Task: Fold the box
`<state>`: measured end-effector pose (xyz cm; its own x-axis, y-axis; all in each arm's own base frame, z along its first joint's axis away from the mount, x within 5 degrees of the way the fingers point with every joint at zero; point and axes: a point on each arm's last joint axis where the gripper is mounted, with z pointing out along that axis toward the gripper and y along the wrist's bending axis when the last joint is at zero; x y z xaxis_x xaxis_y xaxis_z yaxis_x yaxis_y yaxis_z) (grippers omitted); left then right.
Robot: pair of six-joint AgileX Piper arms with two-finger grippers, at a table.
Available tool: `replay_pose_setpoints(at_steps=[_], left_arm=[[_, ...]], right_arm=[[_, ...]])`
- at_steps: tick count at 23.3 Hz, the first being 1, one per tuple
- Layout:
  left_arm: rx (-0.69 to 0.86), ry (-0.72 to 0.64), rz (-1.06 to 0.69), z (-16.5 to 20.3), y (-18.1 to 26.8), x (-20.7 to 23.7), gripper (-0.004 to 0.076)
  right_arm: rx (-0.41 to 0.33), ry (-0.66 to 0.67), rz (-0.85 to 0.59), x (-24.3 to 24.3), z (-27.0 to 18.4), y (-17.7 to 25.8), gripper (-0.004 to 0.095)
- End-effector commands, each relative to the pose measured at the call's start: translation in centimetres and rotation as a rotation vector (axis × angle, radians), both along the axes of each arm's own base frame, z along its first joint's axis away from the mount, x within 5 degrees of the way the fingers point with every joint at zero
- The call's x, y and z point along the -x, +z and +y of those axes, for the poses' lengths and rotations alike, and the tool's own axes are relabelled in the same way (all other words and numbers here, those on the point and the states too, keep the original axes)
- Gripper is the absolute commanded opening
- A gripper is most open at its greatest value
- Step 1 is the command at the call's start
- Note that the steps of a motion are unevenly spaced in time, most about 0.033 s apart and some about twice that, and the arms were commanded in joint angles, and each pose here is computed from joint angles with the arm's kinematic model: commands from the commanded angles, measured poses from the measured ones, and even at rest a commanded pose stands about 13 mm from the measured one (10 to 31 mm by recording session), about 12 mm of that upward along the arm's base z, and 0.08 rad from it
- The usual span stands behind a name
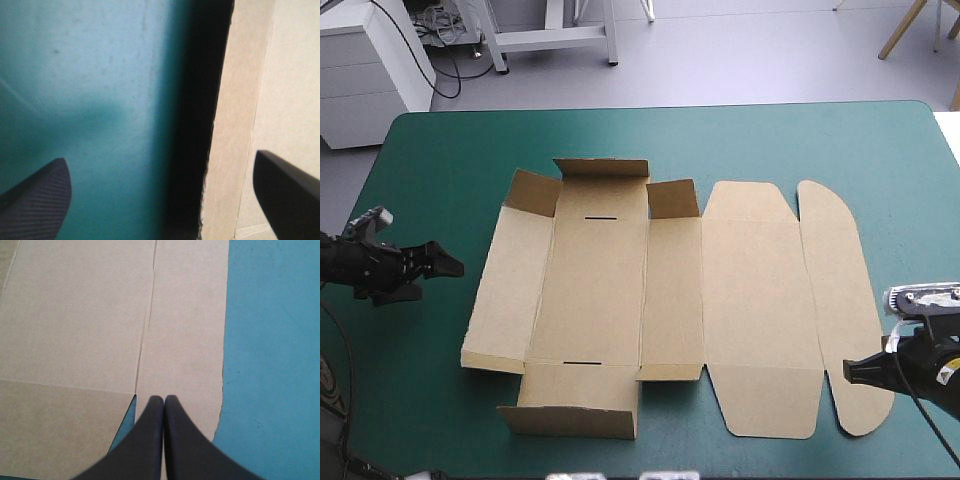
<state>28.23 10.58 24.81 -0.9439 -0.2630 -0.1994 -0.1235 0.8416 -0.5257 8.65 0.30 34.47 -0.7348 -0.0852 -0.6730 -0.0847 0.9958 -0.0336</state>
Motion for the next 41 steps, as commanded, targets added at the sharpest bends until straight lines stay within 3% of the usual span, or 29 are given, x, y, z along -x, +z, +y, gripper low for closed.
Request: replay_pose_setpoints(at_steps=[1, 11, 18, 23, 25, 27, 32, 39, 41], left_arm=[[0.075, -0.109, 0.025, -2.8, 0.1, 0.3, 0.0734], [0.115, -0.362, 0.081, -10.9, -0.5, -0.7, 0.0734], [0.122, -0.417, 0.115, -14.0, -0.5, -0.6, 0.0734], [0.093, -0.359, 0.09, -14.0, -0.7, -1.1, 0.0729], [0.078, -0.34, 0.066, -13.9, -0.7, -1.4, 0.0654], [0.066, -0.328, 0.051, -13.8, -0.8, -1.6, 0.0519], [0.039, -0.314, 0.044, -13.6, -0.9, -1.8, -0.0005], [-0.108, -0.387, 0.036, -12.8, -0.7, -2.0, -0.001], [-0.224, -0.468, -0.018, -13.4, 0.7, -2.5, -0.001]], right_arm=[[0.002, -0.006, -0.074, -0.4, -0.1, 1.0, -0.0019], [-0.013, -0.002, -0.094, -0.5, 0.1, 1.2, -0.0019], [-0.027, 0.001, -0.112, -0.6, 0.2, 1.3, -0.0019], [-0.027, 0.001, -0.111, -0.6, 0.2, 1.3, -0.0019], [-0.027, 0.001, -0.111, -0.6, 0.2, 1.3, -0.0019], [-0.027, 0.001, -0.111, -0.6, 0.2, 1.3, -0.0019], [-0.024, 0.0, -0.107, -0.6, 0.1, 1.3, -0.0019], [-0.023, 0.0, -0.107, -0.6, 0.1, 1.3, -0.0019], [-0.021, -0.001, -0.107, -0.6, 0.1, 1.3, -0.0019]])
